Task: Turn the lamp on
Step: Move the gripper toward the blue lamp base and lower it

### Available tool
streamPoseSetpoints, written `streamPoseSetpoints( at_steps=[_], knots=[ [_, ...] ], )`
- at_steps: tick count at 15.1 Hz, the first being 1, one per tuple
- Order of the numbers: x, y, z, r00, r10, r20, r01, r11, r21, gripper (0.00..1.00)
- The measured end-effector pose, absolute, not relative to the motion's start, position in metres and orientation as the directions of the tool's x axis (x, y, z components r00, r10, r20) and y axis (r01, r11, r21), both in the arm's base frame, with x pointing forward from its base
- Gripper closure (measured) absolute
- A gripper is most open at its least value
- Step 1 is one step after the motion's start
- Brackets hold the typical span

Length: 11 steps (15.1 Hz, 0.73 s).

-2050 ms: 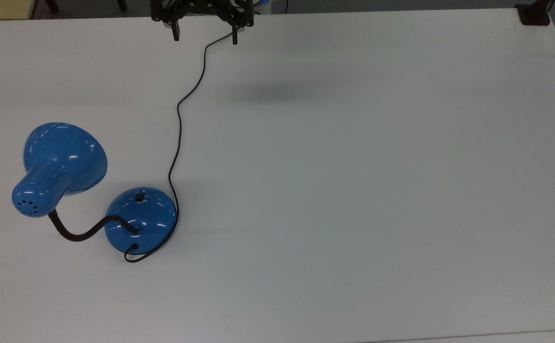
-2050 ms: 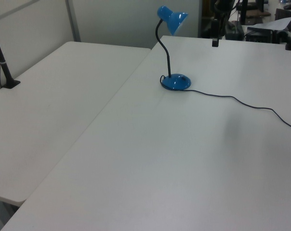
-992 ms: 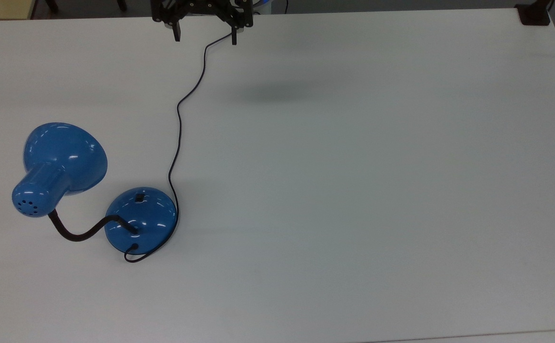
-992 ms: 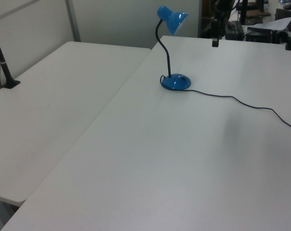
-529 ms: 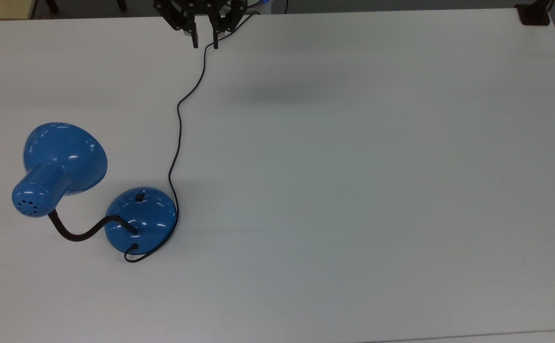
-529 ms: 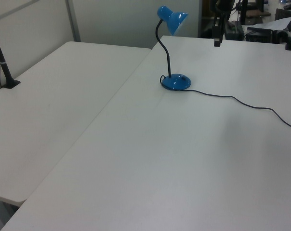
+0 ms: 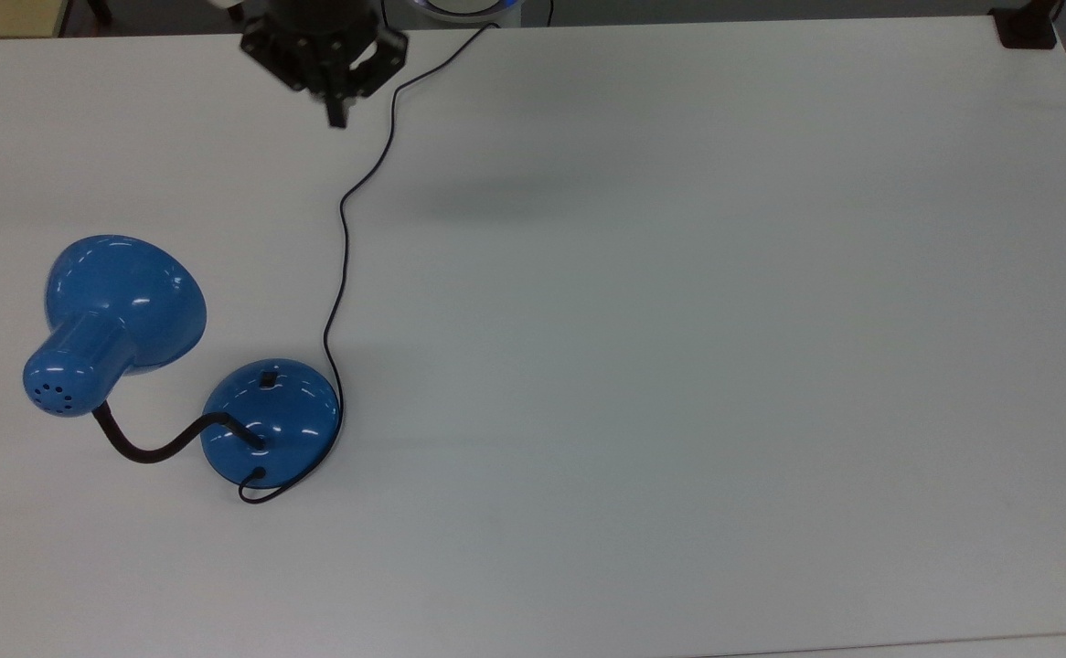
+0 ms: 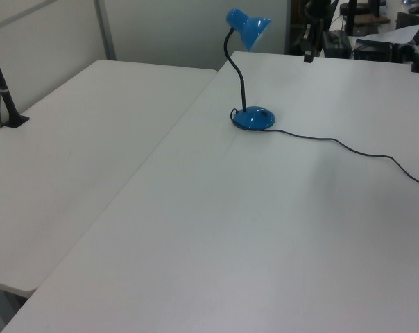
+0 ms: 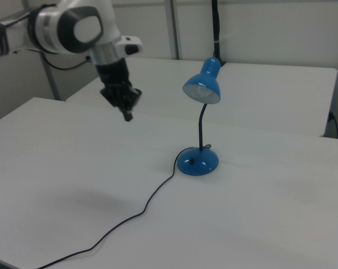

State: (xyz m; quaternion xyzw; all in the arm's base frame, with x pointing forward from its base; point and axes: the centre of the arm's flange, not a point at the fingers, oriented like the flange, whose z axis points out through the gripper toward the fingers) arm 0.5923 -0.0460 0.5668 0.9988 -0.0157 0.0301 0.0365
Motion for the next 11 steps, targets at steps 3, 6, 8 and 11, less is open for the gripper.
streamPoseSetpoints(
  at_steps=[3,6,8,11],
  knots=[
    [0.603,-0.084,0.543,0.993,-0.09,0.078,-0.096,-0.993,0.073,0.99],
    [0.608,-0.117,0.513,0.982,-0.165,0.097,-0.17,-0.984,0.056,0.99],
    [0.612,-0.134,0.478,0.972,-0.197,0.127,-0.205,-0.977,0.053,0.99],
    [0.617,-0.141,0.431,0.958,-0.201,0.203,-0.216,-0.975,0.052,0.99]
  ],
)
